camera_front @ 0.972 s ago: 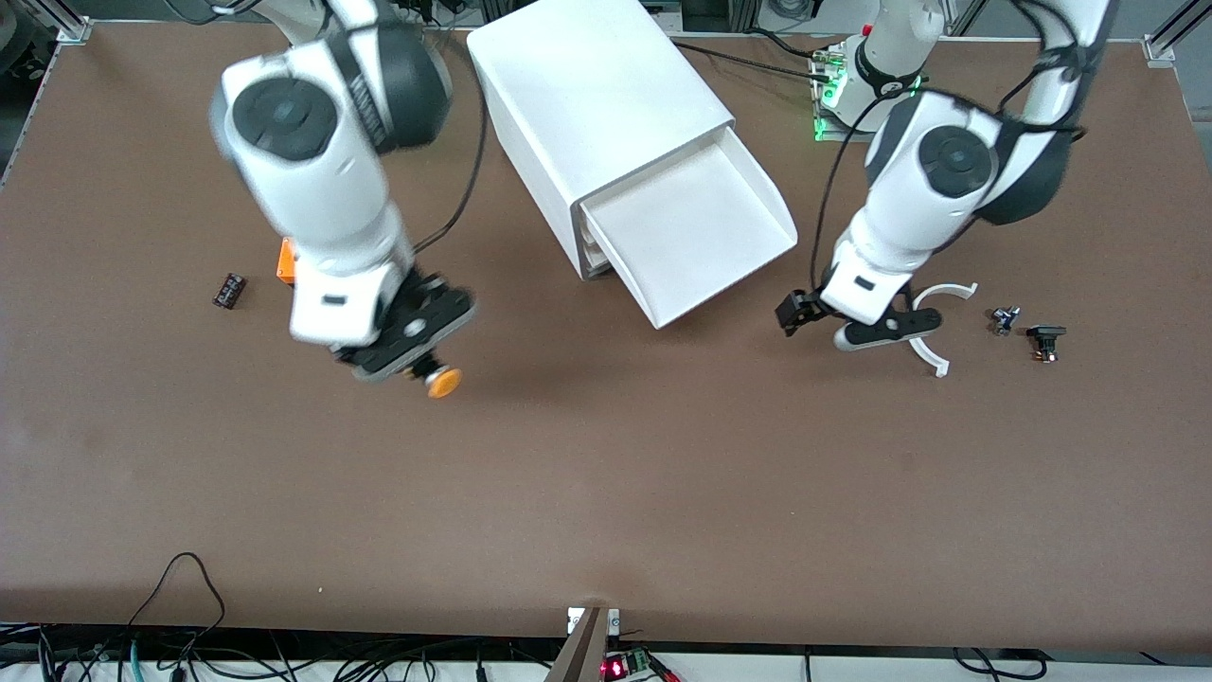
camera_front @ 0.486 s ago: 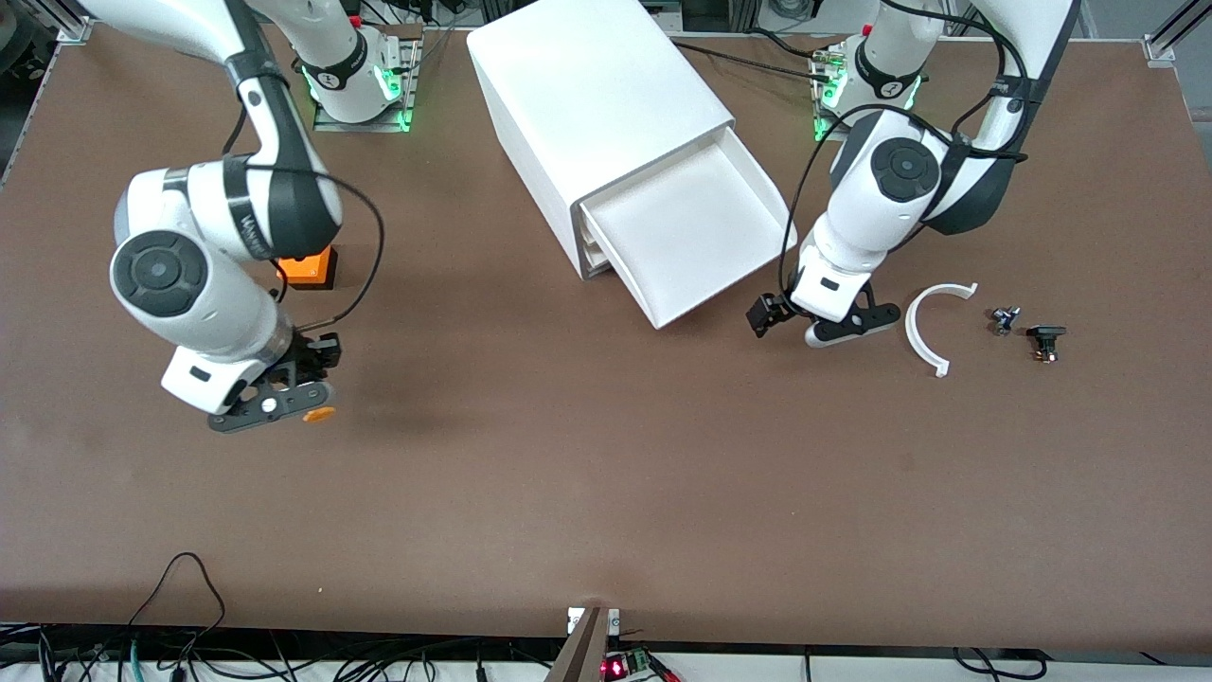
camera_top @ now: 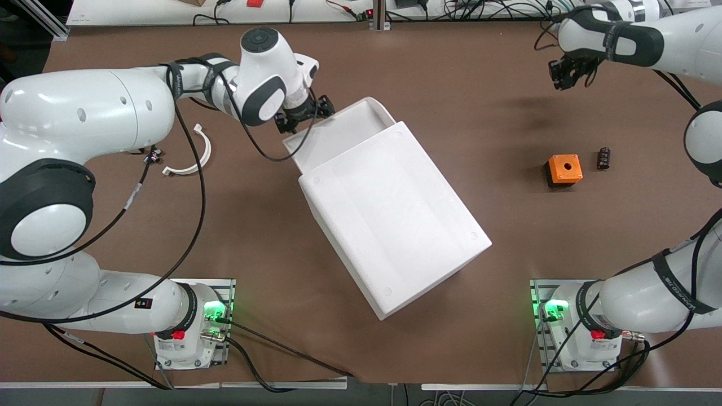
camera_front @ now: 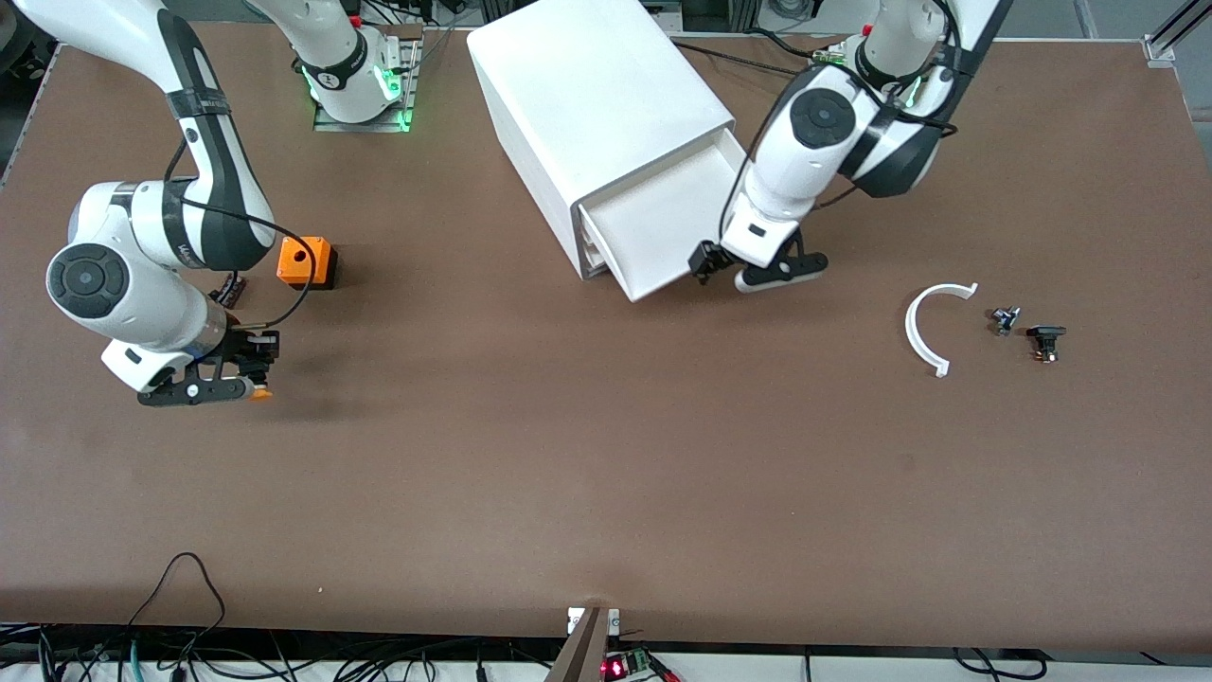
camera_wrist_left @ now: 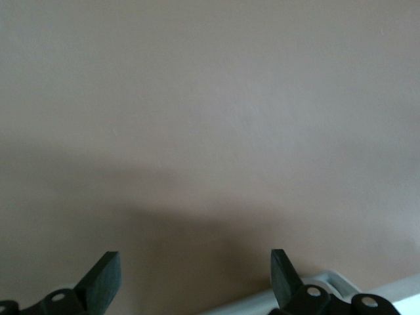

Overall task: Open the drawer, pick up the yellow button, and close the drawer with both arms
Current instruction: 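Push the drawer shut with the left gripper while the right gripper carries the button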

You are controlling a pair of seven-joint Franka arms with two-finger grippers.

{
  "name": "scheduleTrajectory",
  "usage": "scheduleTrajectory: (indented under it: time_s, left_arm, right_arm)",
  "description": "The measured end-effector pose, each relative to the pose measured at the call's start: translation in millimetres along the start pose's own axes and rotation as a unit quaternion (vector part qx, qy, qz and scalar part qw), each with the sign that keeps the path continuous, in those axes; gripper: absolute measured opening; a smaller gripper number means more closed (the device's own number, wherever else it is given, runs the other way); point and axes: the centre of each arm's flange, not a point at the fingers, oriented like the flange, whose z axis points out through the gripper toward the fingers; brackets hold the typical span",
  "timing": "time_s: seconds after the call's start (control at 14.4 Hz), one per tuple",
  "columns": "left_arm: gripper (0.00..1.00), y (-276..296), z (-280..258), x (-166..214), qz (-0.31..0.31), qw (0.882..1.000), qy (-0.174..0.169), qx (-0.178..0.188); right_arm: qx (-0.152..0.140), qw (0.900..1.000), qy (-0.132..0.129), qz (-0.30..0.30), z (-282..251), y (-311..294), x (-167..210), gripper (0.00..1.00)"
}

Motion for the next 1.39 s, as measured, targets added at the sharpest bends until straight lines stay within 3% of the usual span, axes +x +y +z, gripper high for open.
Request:
scheduleTrajectory:
  time_s: [0.28,0.69,1.18,1.39]
  left_arm:
    - [1.00,18,0,-42,-0.020,1.000,-0.012,0.006]
    - [1.00,38,2,-98,0.009,0.999,-0.024,0.020]
    - [1.00,34,-6,-91,0.003,1.000,-0.016,0.022]
    - [1.00,12,-35,-26,-0.057,0.998,0.021,-0.004]
  right_arm:
    - [0.010,0.999,0.029,0.014,63,13,-37,0.42]
    - [0.017,0.999,0.009,0.036,102,29,-70,0.42]
    - [0.020,0.999,0.000,0.047,111,39,-78,0.42]
    - [0.020,0.999,0.001,0.050,110,39,-78,0.45]
